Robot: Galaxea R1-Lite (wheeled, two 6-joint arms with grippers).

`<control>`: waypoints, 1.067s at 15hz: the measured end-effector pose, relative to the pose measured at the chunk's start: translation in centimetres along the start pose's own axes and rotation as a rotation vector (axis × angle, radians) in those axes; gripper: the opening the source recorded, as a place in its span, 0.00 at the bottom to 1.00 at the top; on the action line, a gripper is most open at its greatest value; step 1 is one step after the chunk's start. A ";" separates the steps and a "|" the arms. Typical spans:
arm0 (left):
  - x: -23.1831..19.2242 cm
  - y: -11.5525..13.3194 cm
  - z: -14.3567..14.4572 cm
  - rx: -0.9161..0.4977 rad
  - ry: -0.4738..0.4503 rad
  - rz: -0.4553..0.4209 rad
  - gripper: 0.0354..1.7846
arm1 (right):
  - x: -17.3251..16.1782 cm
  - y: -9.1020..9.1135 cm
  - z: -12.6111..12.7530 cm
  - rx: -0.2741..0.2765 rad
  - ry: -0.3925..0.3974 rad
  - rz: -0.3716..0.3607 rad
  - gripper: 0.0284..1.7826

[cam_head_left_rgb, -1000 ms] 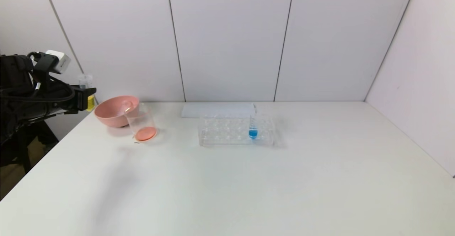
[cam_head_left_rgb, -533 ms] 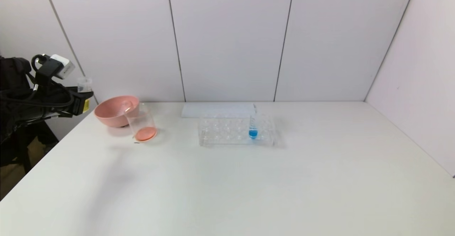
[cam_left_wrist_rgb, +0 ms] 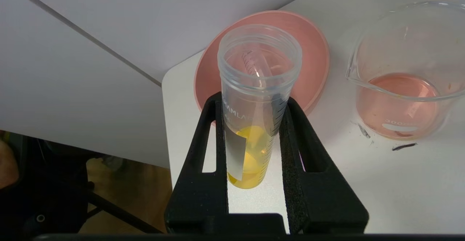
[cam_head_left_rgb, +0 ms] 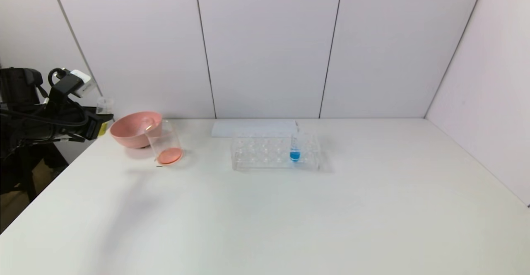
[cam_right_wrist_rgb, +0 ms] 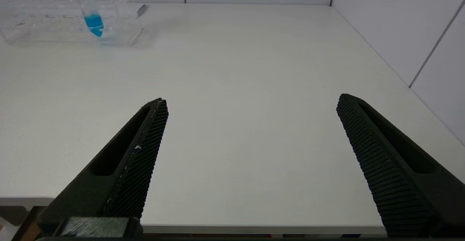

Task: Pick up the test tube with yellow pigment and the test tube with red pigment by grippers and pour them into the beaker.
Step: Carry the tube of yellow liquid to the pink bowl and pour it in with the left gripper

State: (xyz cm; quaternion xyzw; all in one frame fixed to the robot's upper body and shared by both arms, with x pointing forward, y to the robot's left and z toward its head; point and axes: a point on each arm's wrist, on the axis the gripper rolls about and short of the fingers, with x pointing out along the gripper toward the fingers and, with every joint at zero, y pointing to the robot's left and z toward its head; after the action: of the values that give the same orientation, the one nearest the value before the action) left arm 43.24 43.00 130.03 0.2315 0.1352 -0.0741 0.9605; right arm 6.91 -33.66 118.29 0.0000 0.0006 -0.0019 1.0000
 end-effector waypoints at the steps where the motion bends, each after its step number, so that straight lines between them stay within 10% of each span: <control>1: 0.1 0.1 0.1 0.000 0.001 -0.002 0.23 | 0.0 0.0 0.0 0.000 0.000 0.000 0.95; 16: 0.2 1.8 2.9 0.161 0.200 -0.210 0.23 | 0.0 0.0 0.0 0.000 0.000 0.000 0.95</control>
State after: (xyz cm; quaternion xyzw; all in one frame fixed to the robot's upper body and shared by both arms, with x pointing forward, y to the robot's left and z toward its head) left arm 44.41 43.24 133.18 0.2985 0.2475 -0.1614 0.9075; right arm 6.91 -33.66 118.28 0.0000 0.0009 -0.0019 1.0000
